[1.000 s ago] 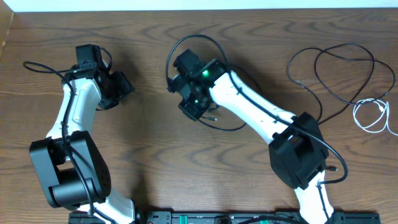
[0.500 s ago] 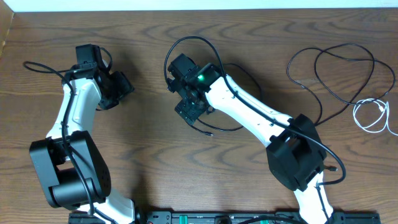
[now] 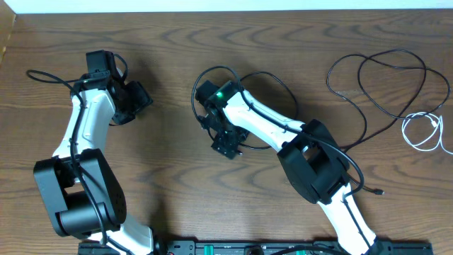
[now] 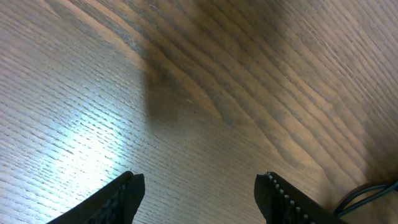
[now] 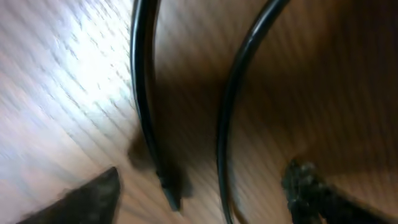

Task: Untangle cables
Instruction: 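Pull the black cable up and to the upper right with the right gripper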

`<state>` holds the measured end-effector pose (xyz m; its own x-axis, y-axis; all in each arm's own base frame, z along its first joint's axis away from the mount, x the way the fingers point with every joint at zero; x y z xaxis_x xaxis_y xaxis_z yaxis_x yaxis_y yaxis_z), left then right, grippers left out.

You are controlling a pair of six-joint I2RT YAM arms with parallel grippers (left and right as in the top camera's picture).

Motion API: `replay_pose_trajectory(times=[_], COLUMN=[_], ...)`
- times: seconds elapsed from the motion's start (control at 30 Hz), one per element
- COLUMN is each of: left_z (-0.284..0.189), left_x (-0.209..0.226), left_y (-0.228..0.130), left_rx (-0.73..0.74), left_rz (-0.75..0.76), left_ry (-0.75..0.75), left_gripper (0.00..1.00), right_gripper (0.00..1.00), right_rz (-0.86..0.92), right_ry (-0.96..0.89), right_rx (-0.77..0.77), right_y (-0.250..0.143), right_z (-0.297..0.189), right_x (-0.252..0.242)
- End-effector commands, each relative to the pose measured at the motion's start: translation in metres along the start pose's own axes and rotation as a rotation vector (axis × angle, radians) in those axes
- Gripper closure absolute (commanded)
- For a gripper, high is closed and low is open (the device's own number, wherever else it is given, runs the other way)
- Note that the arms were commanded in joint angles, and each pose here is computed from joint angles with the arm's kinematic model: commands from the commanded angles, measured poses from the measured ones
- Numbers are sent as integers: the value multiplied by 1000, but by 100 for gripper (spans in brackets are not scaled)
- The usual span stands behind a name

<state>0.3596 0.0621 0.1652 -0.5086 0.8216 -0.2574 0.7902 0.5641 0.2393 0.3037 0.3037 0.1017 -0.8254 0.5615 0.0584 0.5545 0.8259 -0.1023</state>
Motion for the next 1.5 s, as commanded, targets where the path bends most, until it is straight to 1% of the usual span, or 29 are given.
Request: replay_pose_trajectory(times=[0.0, 0.03, 0.07, 0.13, 0.17, 0.2, 0.23, 0.43, 0.53, 0.7, 0.83, 1.0, 1.23, 1.37, 1.47], left_z=[-1, -1, -1, -1, -1, -1, -1, -1, -1, -1, -1, -1, -1, -1, -1], left_x=[-1, -1, -1, -1, -1, -1, -1, -1, -1, -1, -1, -1, -1, -1, -1], left_y=[-1, -1, -1, -1, -1, -1, -1, -1, -1, -1, -1, -1, -1, -1, -1], left_rx=[-3, -3, -3, -3, -3, -3, -3, -3, -4, -3, -3, -4, -4, -4, -4], left_rz=[5, 5, 5, 5, 5, 5, 5, 5, 5, 5, 5, 5, 5, 5, 5], left_ry=[5, 5, 5, 5, 5, 5, 5, 5, 4, 5, 5, 5, 5, 5, 5], left_gripper=[37, 37, 37, 37, 37, 37, 37, 37, 37, 37, 37, 37, 37, 37, 37], right_gripper=[56, 69, 80, 85, 90, 98, 99, 99, 99, 99, 99, 99, 99, 99, 99], right_rz=[-38, -38, -38, -39, -39, -39, -39, -49, -52, -66, -61, -32, 45, -1, 19], right_ry=[0, 0, 0, 2, 2, 2, 2, 5, -26, -178, -289, -441, -638, -626, -615], right_rx=[62, 62, 63, 71, 73, 73, 73, 60, 13, -45, -55, 6, 156, 240, 263], right_y=[0, 0, -1, -2, -2, -2, -2, 1, 6, 3, -3, -14, -41, -56, -66], right_z=[21, 21, 21, 21, 21, 21, 21, 18, 2, -35, -55, -62, -72, -73, -73], right_x=[2, 2, 2, 3, 3, 3, 3, 7, 6, -2, -9, -31, -83, -103, -120])
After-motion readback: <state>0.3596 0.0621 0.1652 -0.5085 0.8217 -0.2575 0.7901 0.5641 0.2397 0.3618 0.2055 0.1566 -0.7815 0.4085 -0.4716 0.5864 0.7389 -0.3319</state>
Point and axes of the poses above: each gripper's point midway between its finger pads, its own z axis out along the fingers, its own x axis along the line the jaws close on, y = z × x, the point moved 10 cm from there along -z, back along the fingers, and after that the axes turned 1 degree about z, right-handed, at the moved point
